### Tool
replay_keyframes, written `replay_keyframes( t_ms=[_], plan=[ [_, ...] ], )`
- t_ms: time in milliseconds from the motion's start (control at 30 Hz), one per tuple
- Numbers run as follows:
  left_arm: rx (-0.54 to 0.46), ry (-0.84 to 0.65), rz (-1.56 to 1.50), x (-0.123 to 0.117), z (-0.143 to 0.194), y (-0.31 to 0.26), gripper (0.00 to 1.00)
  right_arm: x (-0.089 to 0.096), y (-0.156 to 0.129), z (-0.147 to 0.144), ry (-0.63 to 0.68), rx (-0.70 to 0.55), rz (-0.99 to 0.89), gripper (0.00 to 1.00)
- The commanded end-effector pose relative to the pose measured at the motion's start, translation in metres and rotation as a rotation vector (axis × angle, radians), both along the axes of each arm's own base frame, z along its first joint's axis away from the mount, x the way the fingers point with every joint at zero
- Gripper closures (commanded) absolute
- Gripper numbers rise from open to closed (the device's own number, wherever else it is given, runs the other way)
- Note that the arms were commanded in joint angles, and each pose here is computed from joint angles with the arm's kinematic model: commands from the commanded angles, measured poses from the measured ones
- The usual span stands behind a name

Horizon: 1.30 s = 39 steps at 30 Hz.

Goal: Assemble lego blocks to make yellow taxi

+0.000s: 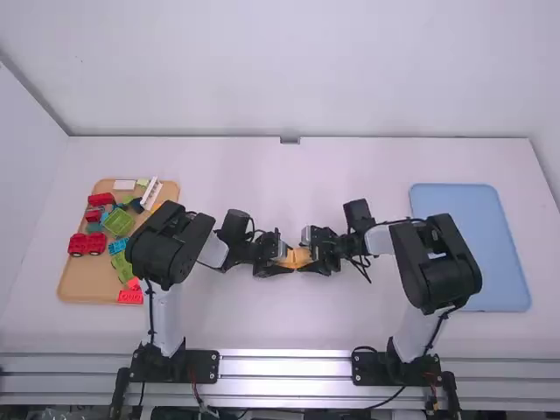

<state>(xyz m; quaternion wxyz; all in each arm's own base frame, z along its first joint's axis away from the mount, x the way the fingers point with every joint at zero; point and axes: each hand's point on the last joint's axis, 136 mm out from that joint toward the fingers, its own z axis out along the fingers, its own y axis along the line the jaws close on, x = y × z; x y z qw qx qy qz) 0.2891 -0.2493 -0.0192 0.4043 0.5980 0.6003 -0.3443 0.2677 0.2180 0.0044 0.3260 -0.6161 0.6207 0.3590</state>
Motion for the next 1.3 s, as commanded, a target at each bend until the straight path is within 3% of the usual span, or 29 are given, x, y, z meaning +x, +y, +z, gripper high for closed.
replay_keyframes(
  t_ms=[0, 233, 600, 800, 833, 900, 1000, 1133, 1233, 1267],
  plan=[
    [0.070, 0.004, 0.022, -0.004, -0.018, 0.005, 0.64, 0.016, 0.003, 0.031, -0.031, 0.099, 0.003, 0.27],
    [0.069, 0.004, 0.022, -0.004, -0.017, 0.005, 0.63, 0.019, -0.006, 0.034, -0.012, 0.094, -0.028, 0.27],
    [0.069, 0.007, 0.023, -0.004, -0.017, 0.005, 0.62, 0.011, -0.001, 0.000, -0.040, -0.134, -0.014, 0.41],
    [0.070, 0.008, 0.024, -0.004, -0.018, 0.005, 0.62, 0.011, 0.000, -0.004, -0.054, -0.166, -0.008, 0.67],
    [0.069, 0.008, 0.023, -0.004, -0.018, 0.005, 0.62, 0.012, 0.000, -0.003, -0.060, -0.164, -0.008, 0.95],
    [0.070, 0.007, 0.023, -0.004, -0.018, 0.005, 0.62, 0.012, -0.001, -0.003, -0.059, -0.162, -0.010, 1.00],
    [0.070, 0.007, 0.024, -0.003, -0.018, 0.005, 0.62, 0.011, 0.000, -0.003, -0.060, -0.161, -0.005, 0.98],
    [0.071, 0.007, 0.025, -0.003, -0.018, 0.006, 0.62, 0.010, 0.002, -0.003, -0.062, -0.163, 0.000, 0.88],
    [0.069, 0.008, 0.023, -0.004, -0.017, 0.005, 0.62, 0.011, 0.002, -0.003, -0.067, -0.160, -0.002, 0.77],
    [0.069, 0.007, 0.023, -0.004, -0.018, 0.005, 0.62, 0.012, 0.003, -0.001, -0.072, -0.152, 0.000, 0.68]
  ],
)
